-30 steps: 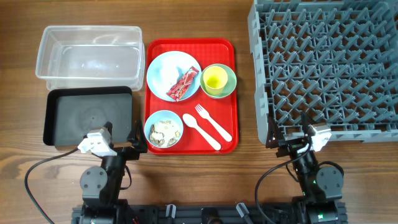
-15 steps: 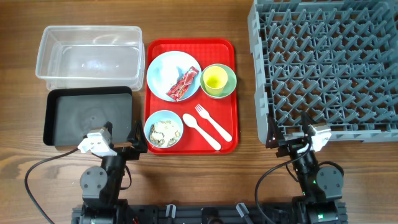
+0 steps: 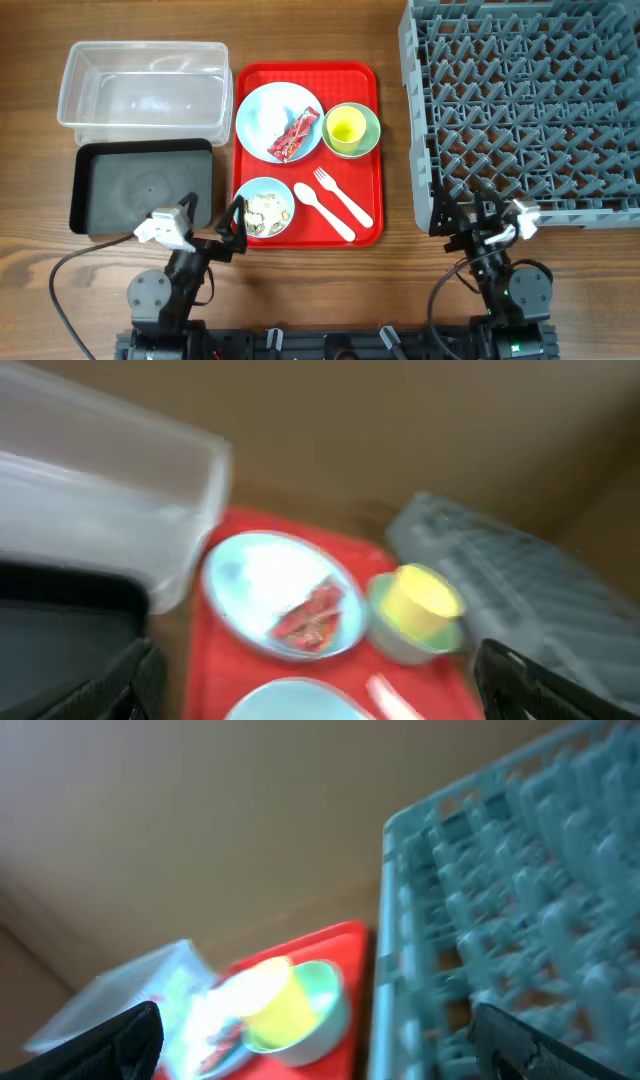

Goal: Sort waste into correct bins and load items into the dishwasher rack

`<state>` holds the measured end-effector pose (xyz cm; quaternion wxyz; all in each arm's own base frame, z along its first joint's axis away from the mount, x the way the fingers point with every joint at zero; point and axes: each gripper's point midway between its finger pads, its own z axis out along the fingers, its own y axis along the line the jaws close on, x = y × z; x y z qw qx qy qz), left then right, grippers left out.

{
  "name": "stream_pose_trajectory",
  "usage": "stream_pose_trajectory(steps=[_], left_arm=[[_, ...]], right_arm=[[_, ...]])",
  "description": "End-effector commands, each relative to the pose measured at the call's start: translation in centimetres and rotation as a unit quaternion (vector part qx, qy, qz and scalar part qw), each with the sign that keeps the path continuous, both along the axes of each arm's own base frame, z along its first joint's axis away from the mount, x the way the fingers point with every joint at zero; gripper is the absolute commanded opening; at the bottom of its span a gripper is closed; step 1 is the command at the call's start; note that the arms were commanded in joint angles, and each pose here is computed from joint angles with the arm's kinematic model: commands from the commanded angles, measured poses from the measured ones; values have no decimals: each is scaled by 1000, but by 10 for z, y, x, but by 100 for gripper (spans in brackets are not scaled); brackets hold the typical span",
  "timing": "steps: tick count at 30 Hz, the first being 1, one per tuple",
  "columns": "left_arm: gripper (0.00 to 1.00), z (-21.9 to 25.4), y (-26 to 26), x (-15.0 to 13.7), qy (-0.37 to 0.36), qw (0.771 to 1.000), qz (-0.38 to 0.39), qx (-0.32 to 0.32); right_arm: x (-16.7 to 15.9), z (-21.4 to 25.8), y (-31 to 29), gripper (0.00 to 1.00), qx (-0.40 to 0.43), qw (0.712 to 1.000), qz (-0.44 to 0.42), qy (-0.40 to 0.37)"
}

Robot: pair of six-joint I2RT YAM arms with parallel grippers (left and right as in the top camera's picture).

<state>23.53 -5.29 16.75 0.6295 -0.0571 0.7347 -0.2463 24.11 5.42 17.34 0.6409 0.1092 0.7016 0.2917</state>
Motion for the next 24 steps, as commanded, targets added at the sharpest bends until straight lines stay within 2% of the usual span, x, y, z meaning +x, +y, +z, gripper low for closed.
stream_pose_trajectory(steps=[1,6,10,15,17,21,24], left_arm=[[100,38,-29,-14,-54,994,-93,-36],[100,84,-29,-19,-70,992,-93,-59],[100,108,-29,-10,-25,994,-91,-61],[100,134,-34,20,92,989,-95,-62],[100,144,-39,35,139,983,-113,-37],[100,157,-47,62,202,969,-139,17],[100,159,-54,77,250,957,-147,-8]], right_arm=[[-13,15,30,100,72,993,95,13],[-35,70,46,100,38,986,154,-42],[-44,107,45,100,-19,987,151,-46],[-33,126,34,100,-64,989,120,55],[-22,127,26,100,-98,983,100,116],[0,122,12,100,-155,959,77,225],[11,114,17,100,-156,939,99,291]])
